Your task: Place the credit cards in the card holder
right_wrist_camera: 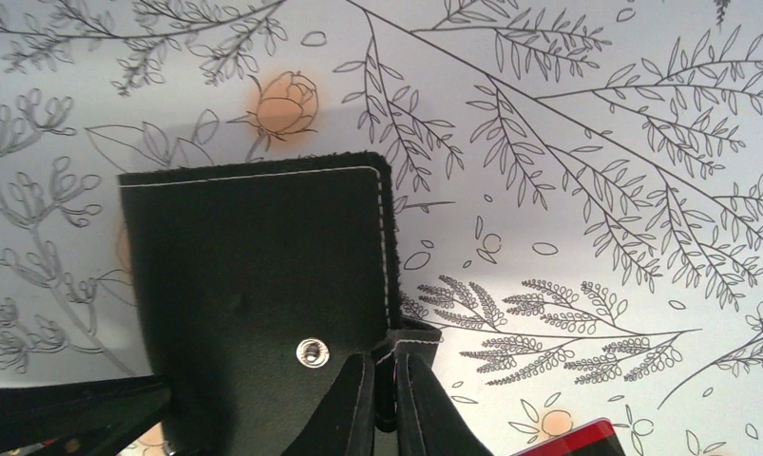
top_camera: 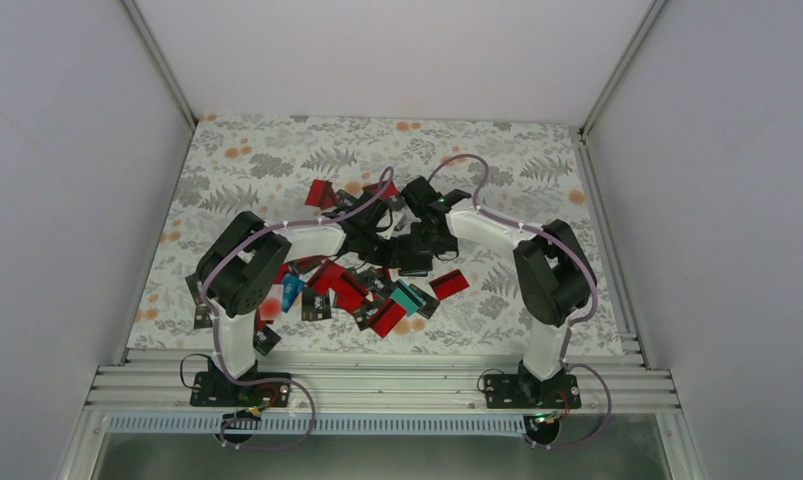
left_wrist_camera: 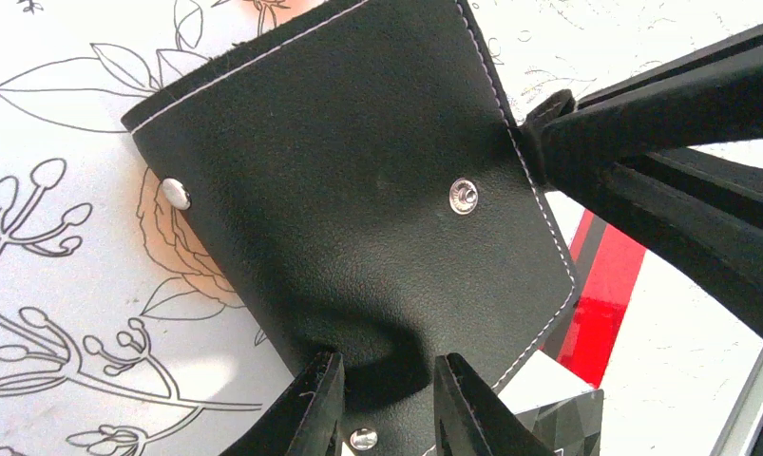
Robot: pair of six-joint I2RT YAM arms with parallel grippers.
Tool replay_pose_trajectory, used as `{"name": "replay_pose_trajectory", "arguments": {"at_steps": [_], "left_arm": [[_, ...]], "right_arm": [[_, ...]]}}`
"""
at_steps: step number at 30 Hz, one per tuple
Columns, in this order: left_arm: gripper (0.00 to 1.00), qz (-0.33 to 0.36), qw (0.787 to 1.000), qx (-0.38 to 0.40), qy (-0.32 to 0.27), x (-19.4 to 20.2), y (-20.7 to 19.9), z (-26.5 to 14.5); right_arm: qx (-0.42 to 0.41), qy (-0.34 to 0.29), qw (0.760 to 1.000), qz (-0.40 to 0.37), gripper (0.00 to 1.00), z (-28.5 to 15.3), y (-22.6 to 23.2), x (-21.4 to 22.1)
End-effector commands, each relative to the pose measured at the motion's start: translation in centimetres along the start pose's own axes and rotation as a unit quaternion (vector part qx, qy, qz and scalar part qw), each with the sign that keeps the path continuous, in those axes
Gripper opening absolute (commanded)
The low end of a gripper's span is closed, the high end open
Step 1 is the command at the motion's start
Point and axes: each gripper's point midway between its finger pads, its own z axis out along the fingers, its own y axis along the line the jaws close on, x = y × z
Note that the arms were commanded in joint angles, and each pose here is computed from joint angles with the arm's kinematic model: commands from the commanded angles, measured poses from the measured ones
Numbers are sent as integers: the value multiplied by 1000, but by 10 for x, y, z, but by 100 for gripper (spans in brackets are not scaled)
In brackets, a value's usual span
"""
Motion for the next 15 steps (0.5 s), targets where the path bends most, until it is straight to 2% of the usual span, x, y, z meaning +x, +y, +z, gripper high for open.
{"name": "replay_pose_trajectory", "arguments": {"at_steps": [1,8,15], "left_arm": [[27,-8,1000,-25,13,4,11,12],[26,-10,999,-28,18,4,14,16],[26,-8,999,-28,21,4,14,17]], "right_arm": [[-33,-25,999,-2,4,-20,13,-11],[-87,-6,996,-22,4,-11,35,-5],[-88,7,996,-27,4,5,39,-1]]}}
